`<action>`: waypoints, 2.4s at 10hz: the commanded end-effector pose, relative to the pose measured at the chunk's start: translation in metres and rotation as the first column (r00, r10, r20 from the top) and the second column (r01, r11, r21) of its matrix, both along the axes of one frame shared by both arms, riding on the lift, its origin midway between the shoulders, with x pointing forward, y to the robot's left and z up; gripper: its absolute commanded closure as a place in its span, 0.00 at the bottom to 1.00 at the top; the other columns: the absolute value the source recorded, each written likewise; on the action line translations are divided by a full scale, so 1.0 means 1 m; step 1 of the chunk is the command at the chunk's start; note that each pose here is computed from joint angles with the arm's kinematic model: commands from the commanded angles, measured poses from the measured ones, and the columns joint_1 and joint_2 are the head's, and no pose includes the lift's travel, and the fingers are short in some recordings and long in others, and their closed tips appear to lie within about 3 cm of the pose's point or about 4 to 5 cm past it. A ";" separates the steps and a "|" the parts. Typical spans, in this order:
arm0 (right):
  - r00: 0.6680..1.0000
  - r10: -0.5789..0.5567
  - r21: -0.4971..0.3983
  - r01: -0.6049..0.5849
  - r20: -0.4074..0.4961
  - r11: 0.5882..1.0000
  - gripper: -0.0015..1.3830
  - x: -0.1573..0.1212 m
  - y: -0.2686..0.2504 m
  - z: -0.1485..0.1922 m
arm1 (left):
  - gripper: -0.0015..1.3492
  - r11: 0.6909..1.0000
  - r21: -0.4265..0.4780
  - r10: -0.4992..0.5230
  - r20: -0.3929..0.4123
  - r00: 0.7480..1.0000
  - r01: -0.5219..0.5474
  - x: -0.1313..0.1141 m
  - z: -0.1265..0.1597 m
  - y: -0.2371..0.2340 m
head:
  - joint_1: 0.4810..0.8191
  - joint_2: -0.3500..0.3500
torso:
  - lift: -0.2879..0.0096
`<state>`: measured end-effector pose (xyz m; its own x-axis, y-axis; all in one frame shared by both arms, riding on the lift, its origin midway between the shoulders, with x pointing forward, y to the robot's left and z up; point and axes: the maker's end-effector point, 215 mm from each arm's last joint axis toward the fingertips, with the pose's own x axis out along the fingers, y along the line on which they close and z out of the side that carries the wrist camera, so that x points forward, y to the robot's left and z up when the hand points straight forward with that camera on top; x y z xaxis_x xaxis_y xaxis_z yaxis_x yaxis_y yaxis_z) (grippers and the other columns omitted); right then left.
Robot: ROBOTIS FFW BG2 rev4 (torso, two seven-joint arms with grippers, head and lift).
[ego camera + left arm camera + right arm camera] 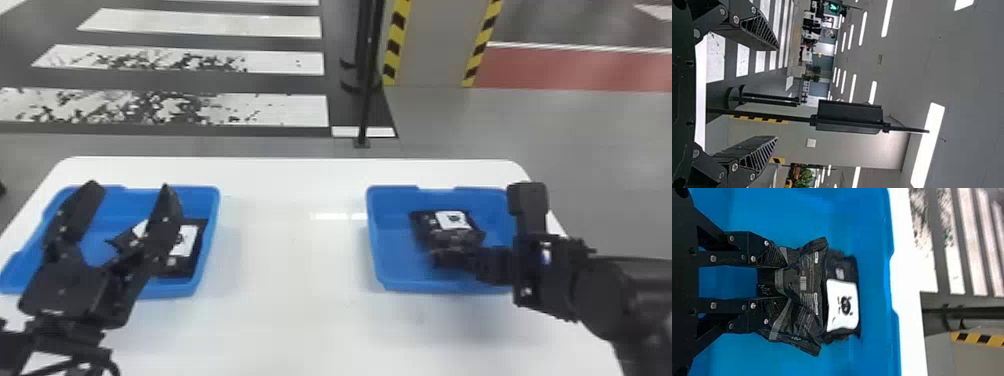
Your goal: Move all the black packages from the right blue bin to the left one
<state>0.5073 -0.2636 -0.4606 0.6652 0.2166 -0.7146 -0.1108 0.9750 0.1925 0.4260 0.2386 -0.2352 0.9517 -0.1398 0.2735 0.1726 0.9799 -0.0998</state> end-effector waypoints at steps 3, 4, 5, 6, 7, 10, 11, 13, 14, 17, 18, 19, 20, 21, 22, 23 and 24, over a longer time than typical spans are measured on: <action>0.962 0.079 0.134 -0.118 0.260 0.984 0.64 0.026 0.049 0.072 | 0.19 1.000 -0.002 0.002 0.016 1.000 -0.002 -0.001 0.004 0.000 | 0.63 0.50 | 0.50; 0.926 0.112 0.165 -0.181 0.362 0.969 0.64 0.039 0.064 0.100 | 0.19 1.000 -0.005 0.006 0.029 1.000 -0.006 -0.001 0.009 0.000 | 0.63 0.52 | 0.50; 0.896 0.155 0.239 -0.273 0.417 0.932 0.64 0.046 0.094 0.112 | 0.18 1.000 -0.015 0.001 0.031 1.000 0.000 -0.001 0.010 -0.003 | 0.63 0.55 | 0.50; 0.880 0.188 0.328 -0.351 0.436 0.877 0.64 0.049 0.124 0.113 | 0.18 0.999 -0.026 -0.020 0.027 0.999 0.020 0.001 0.009 -0.013 | 0.63 0.59 | 0.50; 0.863 0.217 0.348 -0.398 0.456 0.849 0.64 0.048 0.142 0.119 | 0.18 0.997 -0.050 -0.053 0.011 0.999 0.054 0.003 0.006 -0.028 | 0.63 0.61 | 0.50; 0.800 0.341 0.379 -0.551 0.493 0.744 0.64 0.016 0.222 0.150 | 0.18 0.985 -0.064 -0.164 -0.074 0.984 0.159 0.014 -0.015 -0.067 | 0.63 0.67 | 0.50; 0.785 0.384 0.394 -0.589 0.486 0.706 0.64 0.000 0.245 0.153 | 0.18 0.978 -0.084 -0.201 -0.101 0.974 0.193 0.017 -0.022 -0.081 | 0.63 0.68 | 0.50; 0.737 0.446 0.383 -0.656 0.507 0.650 0.64 -0.024 0.283 0.168 | 0.18 0.971 -0.086 -0.231 -0.126 0.965 0.221 0.020 -0.027 -0.092 | 0.63 0.73 | 0.50; 0.722 0.465 0.373 -0.675 0.513 0.637 0.64 -0.030 0.292 0.172 | 0.18 0.971 -0.089 -0.231 -0.133 0.964 0.221 0.020 -0.029 -0.092 | 0.63 0.76 | 0.50; 0.695 0.506 0.392 -0.712 0.511 0.583 0.64 -0.052 0.320 0.173 | 0.18 0.971 -0.096 -0.231 -0.143 0.962 0.219 0.020 -0.032 -0.091 | 0.63 0.81 | 0.50; 0.690 0.521 0.394 -0.719 0.502 0.573 0.64 -0.057 0.326 0.169 | 0.18 0.969 -0.100 -0.237 -0.138 0.962 0.224 0.020 -0.031 -0.093 | 0.63 0.83 | 0.50; 0.687 0.531 0.397 -0.724 0.497 0.564 0.64 -0.062 0.331 0.166 | 0.18 0.967 -0.108 -0.245 -0.137 0.960 0.232 0.019 -0.030 -0.095 | 0.63 0.85 | 0.50; 0.685 0.543 0.405 -0.726 0.486 0.555 0.64 -0.068 0.336 0.161 | 0.18 0.965 -0.115 -0.248 -0.135 0.959 0.234 0.019 -0.030 -0.096 | 0.63 0.86 | 0.50; 0.679 0.560 0.412 -0.733 0.474 0.541 0.64 -0.076 0.343 0.156 | 0.18 0.965 -0.124 -0.249 -0.131 0.960 0.233 0.019 -0.028 -0.094 | 0.63 0.87 | 0.50; 0.671 0.570 0.406 -0.741 0.474 0.535 0.64 -0.079 0.348 0.155 | 0.19 0.964 -0.126 -0.250 -0.135 0.959 0.234 0.018 -0.030 -0.095 | 0.63 0.89 | 0.50; 0.667 0.575 0.407 -0.745 0.474 0.529 0.64 -0.082 0.351 0.155 | 0.21 0.964 -0.124 -0.251 -0.145 0.957 0.234 0.020 -0.033 -0.095 | 0.63 0.90 | 0.50; 0.666 0.575 0.407 -0.746 0.475 0.527 0.64 -0.081 0.351 0.156 | 0.47 0.968 -0.096 -0.247 -0.169 0.954 0.234 0.020 -0.040 -0.094 | 0.63 0.91 | 0.50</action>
<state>0.4263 0.0872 -0.3048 0.2949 0.9430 -0.1540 -0.8033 0.3319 0.4946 0.4458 0.1436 -0.2713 0.9252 -0.3547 0.1346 0.3775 0.8964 -0.2324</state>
